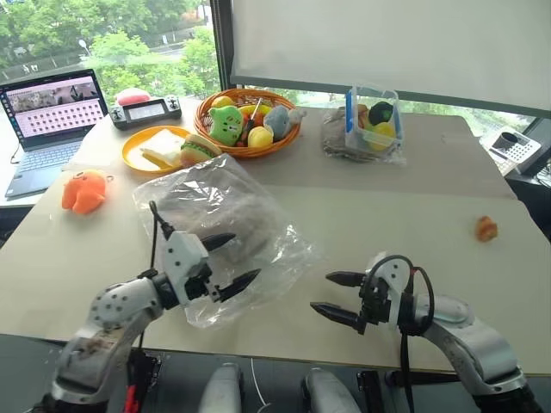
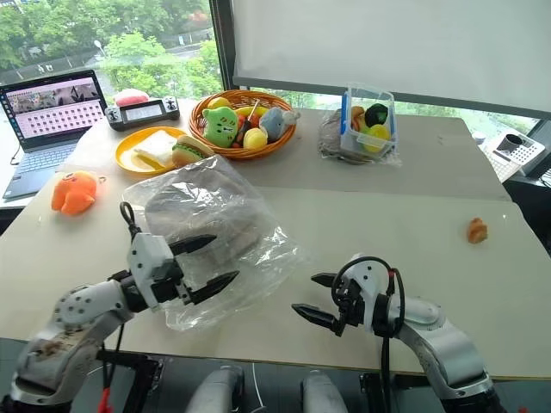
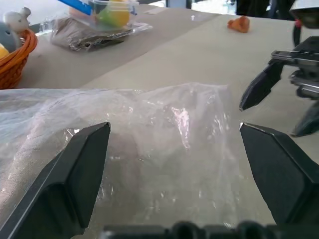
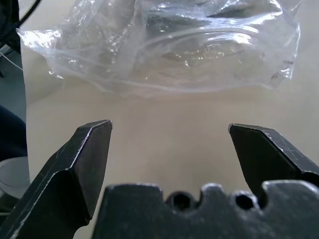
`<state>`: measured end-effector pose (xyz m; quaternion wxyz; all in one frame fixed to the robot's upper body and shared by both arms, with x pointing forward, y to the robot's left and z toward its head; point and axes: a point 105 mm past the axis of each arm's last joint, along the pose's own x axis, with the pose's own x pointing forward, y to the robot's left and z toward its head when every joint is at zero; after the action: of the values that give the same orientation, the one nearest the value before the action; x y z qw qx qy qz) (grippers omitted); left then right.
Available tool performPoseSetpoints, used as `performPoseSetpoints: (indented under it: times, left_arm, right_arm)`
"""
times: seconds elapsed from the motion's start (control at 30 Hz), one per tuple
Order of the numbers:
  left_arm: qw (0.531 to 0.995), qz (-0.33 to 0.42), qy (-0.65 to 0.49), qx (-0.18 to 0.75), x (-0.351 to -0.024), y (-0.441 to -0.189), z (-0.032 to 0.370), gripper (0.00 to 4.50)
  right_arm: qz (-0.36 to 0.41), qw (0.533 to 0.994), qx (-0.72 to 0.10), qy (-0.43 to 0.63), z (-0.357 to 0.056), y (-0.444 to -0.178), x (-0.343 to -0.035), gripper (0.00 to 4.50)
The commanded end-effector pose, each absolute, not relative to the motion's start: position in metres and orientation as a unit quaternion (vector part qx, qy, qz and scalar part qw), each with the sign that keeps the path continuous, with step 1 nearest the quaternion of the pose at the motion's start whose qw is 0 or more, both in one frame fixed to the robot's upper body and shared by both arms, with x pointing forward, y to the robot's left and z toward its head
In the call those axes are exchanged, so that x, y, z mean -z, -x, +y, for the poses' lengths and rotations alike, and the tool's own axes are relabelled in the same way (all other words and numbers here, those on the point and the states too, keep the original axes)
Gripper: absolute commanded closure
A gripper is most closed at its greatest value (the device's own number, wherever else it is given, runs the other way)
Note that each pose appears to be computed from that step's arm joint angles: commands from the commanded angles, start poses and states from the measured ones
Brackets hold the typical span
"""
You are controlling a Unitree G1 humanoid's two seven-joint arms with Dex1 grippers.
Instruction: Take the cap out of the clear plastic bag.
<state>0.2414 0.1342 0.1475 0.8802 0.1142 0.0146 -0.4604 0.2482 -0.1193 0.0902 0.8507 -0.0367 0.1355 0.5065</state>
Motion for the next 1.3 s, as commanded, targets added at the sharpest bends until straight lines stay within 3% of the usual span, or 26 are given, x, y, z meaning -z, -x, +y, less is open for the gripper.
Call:
performPoseSetpoints:
  times: [0.03,0.17,0.37,0.53,0.77,1.0,1.13,1.3]
  left_arm:
    - [0.873,0.032,-0.117,0.473,-0.149,-0.23,0.135,0.04]
    - [0.85,0.116,-0.014,0.514,-0.14,-0.211,0.128,0.04]
    - [0.749,0.272,0.212,0.565,-0.134,-0.171,0.122,0.04]
    - [0.745,0.298,0.297,0.517,-0.12,-0.161,0.114,0.04]
    - [0.77,0.309,0.305,0.468,-0.1,-0.153,0.1,0.04]
    - [0.825,0.268,0.295,0.401,-0.101,-0.189,0.126,0.04]
    - [0.894,0.241,0.247,0.285,-0.093,-0.239,0.185,0.04]
    - [0.921,0.269,0.153,0.237,-0.096,-0.247,0.2,0.04]
  right_arm:
    - [0.106,0.849,-0.516,0.047,-0.116,-0.251,-0.102,0.0]
    - [0.107,0.848,-0.517,0.047,-0.116,-0.25,-0.102,0.0]
    - [0.113,0.845,-0.521,0.045,-0.114,-0.247,-0.101,0.0]
    - [0.119,0.844,-0.522,0.045,-0.115,-0.243,-0.102,0.0]
    - [0.125,0.842,-0.522,0.048,-0.117,-0.241,-0.102,0.0]
    - [0.125,0.841,-0.524,0.049,-0.117,-0.242,-0.105,0.0]
    - [0.125,0.841,-0.525,0.048,-0.116,-0.242,-0.105,0.0]
    - [0.122,0.84,-0.526,0.047,-0.115,-0.245,-0.106,0.0]
